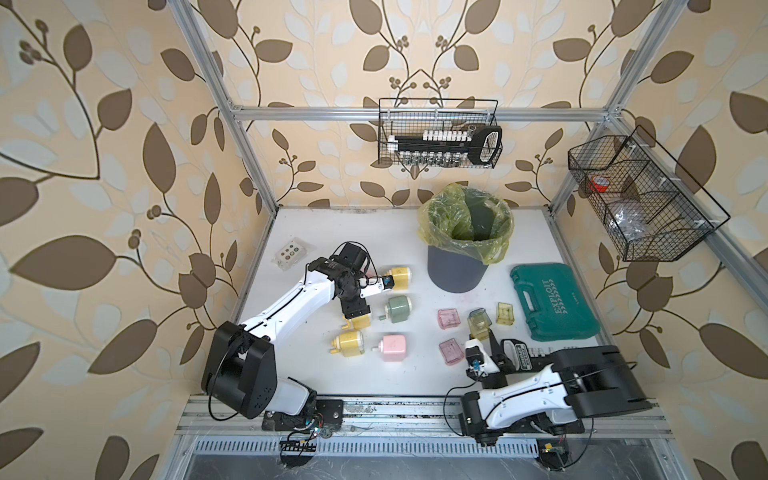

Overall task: Take out the pencil sharpener tray and clean the shavings
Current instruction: Place the pencil sharpener at the center of the board, then place the container at the center of the board.

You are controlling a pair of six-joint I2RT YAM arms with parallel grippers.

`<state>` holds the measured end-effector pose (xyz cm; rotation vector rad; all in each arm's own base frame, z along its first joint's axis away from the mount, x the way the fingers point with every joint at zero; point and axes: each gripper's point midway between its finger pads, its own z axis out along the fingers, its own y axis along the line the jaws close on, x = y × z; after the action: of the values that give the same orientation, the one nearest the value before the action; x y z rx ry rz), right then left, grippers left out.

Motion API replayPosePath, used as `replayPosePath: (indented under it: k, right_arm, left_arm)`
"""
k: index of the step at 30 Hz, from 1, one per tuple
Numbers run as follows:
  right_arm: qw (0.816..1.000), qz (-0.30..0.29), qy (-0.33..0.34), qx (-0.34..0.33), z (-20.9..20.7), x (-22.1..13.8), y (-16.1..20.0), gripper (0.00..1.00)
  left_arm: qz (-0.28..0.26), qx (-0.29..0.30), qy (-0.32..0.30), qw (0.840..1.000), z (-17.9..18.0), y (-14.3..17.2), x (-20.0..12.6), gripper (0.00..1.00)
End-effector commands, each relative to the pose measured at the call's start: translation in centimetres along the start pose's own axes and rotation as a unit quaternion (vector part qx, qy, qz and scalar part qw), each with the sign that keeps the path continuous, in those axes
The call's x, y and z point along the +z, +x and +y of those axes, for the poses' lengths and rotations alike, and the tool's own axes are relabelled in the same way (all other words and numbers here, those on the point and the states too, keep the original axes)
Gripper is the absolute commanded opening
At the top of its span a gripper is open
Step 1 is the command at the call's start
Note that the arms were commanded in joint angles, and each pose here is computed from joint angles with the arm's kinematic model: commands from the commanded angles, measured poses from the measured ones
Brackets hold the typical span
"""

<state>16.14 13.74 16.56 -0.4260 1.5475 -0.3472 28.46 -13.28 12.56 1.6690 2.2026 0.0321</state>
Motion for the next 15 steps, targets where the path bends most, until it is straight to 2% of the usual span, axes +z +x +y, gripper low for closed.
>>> replayPosePath:
  k: [1,6,8,9,10,11,12,14,15]
  right_arm:
    - [0.949,0.008,-0.001,0.315,-1.9,-0.2,0.6,0.0]
    - [0.942,0.027,-0.018,0.335,-3.4,-0.6,1.6,0.0]
    - [0.948,0.057,-0.037,0.311,-2.8,-0.9,2.8,0.0]
    - [0.95,0.084,-0.061,0.295,-1.3,-1.1,3.6,0.0]
    - [0.957,0.102,-0.108,0.25,1.2,-1.5,3.6,0.0]
    - [0.951,0.119,-0.193,0.209,5.0,-1.9,3.5,0.0]
    - [0.925,0.129,-0.257,0.247,7.0,-1.6,2.9,0.0]
    - [0.91,0.195,-0.198,0.309,4.1,0.6,5.5,0.0]
    - [0.903,0.183,-0.233,0.311,4.8,1.1,4.5,0.0]
  left_arm:
    - [-0.018,0.005,-0.022,1.0,0.6,-0.8,-2.6,0.81]
    - [-0.033,0.006,-0.027,0.999,0.4,-1.6,-4.1,0.87]
    - [-0.034,0.01,-0.026,0.999,0.0,-1.6,-4.4,0.88]
    - [-0.034,0.012,-0.027,0.999,-0.1,-1.6,-4.5,0.88]
    - [-0.033,0.014,-0.028,0.999,-0.3,-1.6,-4.6,0.88]
    - [-0.034,0.016,-0.031,0.999,-0.4,-1.6,-4.7,0.89]
    - [-0.035,0.017,-0.033,0.999,-0.5,-1.6,-4.9,0.89]
    - [-0.04,0.018,-0.037,0.998,-0.7,-1.8,-5.3,0.89]
    - [-0.044,0.017,-0.039,0.998,-0.9,-1.9,-5.6,0.89]
